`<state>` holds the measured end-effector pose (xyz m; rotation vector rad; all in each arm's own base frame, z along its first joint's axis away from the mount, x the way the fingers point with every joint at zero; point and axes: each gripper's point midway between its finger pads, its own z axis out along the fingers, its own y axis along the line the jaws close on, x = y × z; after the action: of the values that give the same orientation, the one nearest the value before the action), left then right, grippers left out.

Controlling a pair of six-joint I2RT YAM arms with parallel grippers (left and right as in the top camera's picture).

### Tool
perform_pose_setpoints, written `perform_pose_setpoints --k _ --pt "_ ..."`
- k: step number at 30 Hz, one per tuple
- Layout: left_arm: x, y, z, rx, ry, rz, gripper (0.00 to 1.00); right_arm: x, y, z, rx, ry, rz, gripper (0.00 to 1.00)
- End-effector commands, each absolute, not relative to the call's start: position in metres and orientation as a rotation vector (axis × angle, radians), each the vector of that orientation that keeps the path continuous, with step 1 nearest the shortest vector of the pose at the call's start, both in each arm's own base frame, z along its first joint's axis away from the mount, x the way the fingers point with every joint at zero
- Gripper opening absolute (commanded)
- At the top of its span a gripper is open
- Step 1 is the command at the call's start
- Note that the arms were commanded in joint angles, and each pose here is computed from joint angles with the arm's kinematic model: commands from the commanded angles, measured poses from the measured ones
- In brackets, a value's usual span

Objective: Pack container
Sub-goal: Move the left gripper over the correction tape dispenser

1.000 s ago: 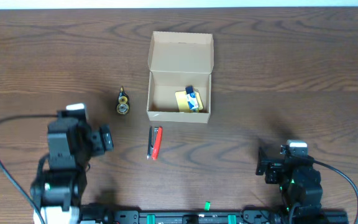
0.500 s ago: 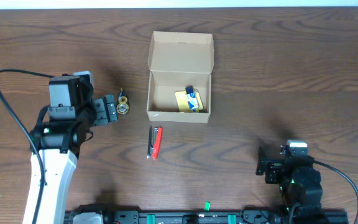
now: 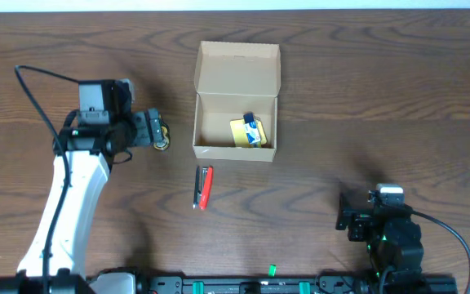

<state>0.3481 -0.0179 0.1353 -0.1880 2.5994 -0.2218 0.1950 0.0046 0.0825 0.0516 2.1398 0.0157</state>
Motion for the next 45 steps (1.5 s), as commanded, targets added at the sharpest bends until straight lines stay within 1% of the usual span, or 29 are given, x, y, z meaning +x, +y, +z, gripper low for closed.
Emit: perform_pose_setpoints --k 1,13,19,29,34,40,45 --pt "0.361 -0.022 0.144 -0.182 2.587 -0.265 0.95 0.194 0.003 0.079 0.047 2.145 0.003 0.99" --pt "0.387 -0.022 0.113 -0.217 2.772 -0.263 0.96 0.194 0.003 0.079 0.047 2.145 0.003 0.99" --pt "0.392 -0.027 0.096 -0.233 2.827 -0.308 0.96 0.194 0.003 0.079 0.046 2.145 0.003 0.99" --pt "0.385 -0.030 0.058 -0.256 2.941 -0.328 0.96 0.194 0.003 0.079 0.046 2.145 0.003 0.99" --pt "0.378 -0.029 0.042 -0.202 3.001 -0.308 0.96 0.194 0.003 0.079 0.046 2.145 0.003 0.99" --pt "0.377 -0.022 0.040 -0.144 3.017 -0.176 0.96 0.194 0.003 0.079 0.046 2.145 0.003 0.99" --pt "0.377 -0.019 0.040 -0.115 3.072 -0.144 0.96 0.194 0.003 0.079 0.046 2.145 0.003 0.99"
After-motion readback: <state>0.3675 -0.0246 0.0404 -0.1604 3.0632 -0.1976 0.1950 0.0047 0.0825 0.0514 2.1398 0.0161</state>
